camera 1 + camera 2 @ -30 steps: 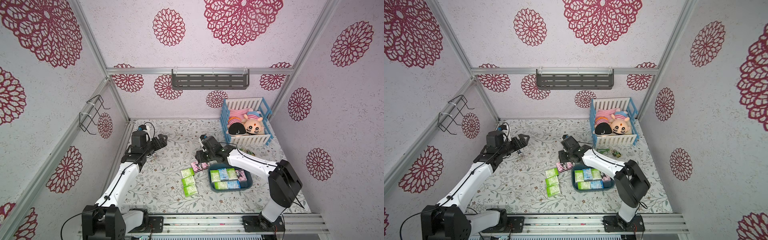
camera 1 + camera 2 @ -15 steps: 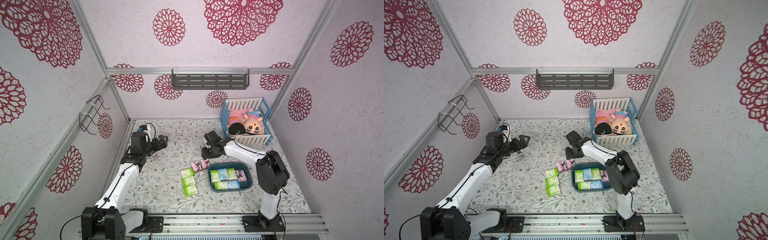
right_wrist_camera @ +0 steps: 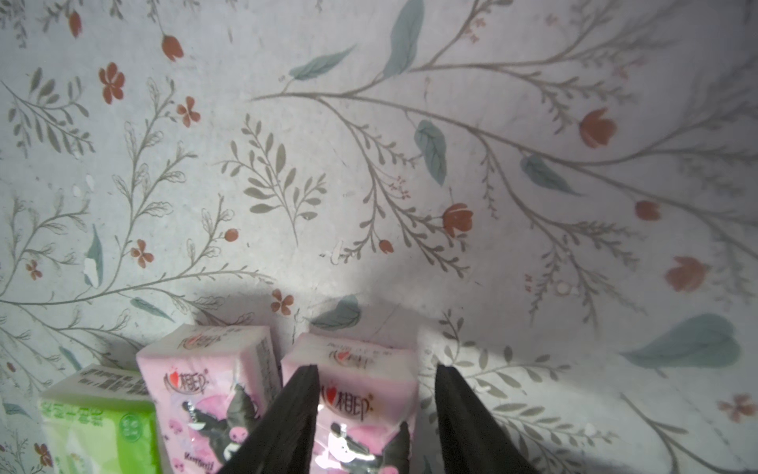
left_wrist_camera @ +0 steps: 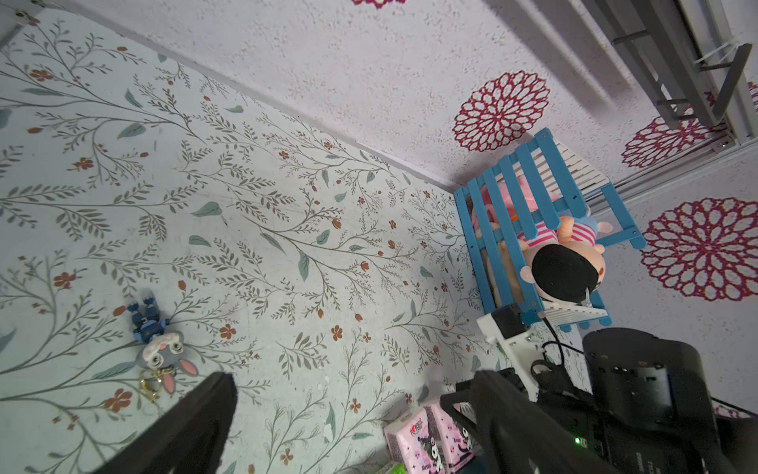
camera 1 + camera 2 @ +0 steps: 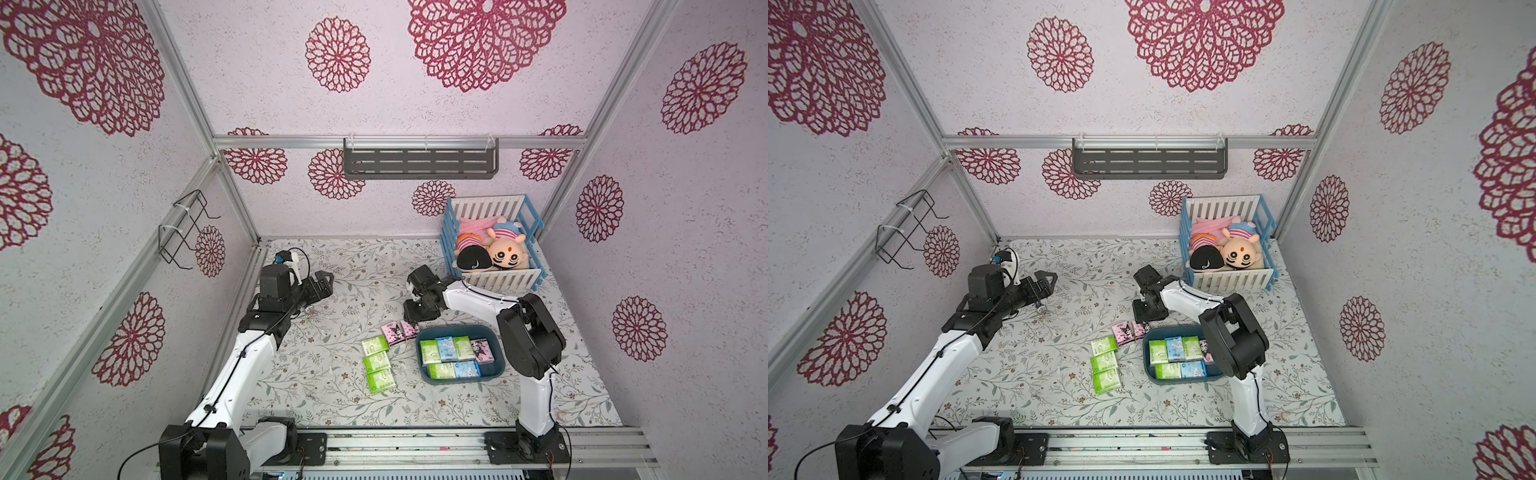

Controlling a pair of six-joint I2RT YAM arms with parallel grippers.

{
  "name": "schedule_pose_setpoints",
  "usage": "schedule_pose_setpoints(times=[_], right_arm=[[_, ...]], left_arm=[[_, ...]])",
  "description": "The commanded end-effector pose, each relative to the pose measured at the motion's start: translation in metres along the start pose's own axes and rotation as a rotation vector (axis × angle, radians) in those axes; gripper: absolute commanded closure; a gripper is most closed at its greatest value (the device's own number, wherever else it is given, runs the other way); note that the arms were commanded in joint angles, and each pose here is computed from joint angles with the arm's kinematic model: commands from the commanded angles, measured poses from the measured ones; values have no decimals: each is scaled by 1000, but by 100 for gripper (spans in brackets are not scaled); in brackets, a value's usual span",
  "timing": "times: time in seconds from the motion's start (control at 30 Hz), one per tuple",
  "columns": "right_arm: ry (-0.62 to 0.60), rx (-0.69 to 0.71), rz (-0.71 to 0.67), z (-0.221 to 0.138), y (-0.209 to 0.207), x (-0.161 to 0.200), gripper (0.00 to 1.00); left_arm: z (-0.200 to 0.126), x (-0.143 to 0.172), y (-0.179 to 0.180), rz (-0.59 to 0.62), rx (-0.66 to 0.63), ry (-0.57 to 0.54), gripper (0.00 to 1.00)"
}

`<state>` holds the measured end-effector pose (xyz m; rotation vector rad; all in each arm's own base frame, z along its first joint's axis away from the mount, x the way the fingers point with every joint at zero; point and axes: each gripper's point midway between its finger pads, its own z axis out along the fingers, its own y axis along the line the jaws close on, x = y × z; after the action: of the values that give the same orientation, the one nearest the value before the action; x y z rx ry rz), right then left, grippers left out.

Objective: Put the pocket tissues into the storage box
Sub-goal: Pick up the pocket tissues from the center of the board.

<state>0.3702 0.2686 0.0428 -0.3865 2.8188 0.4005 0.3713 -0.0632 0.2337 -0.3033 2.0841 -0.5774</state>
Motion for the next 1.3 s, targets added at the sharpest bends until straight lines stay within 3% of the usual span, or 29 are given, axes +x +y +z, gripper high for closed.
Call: schedule_pose_setpoints(times=[0.0, 0.27, 0.53, 0.67, 0.73, 0.87, 1.03, 1.1, 1.27], right_arm=[[-18, -42, -17, 0, 6, -5, 49], [-5, -66, 0, 8, 8, -3, 52], [-33, -48, 20, 9, -1, -15, 85], [-107, -47, 40, -4, -2, -39, 95], [-165, -42, 49, -15, -1, -55, 100], [-320, -25, 99, -45, -2, -90, 100], [-554, -80, 132, -121, 9, -113, 100], [-595, -107, 123, -144, 12, -105, 100], [-533, -76, 128, -158, -4, -46, 100]], left_arm=[[-8, -7, 1, 34, -24, -39, 3], [-7, -14, 6, 45, -58, -63, 3], [-6, -11, 11, 49, -74, -64, 3], [-9, -10, 14, 53, -87, -71, 3], [-11, -12, 13, 55, -87, -80, 3], [-9, -15, 10, 42, -75, -82, 3], [0, -20, -3, 56, -39, -48, 3], [0, -22, -9, 63, -27, -47, 3], [9, -6, -33, 204, -1, 9, 3]])
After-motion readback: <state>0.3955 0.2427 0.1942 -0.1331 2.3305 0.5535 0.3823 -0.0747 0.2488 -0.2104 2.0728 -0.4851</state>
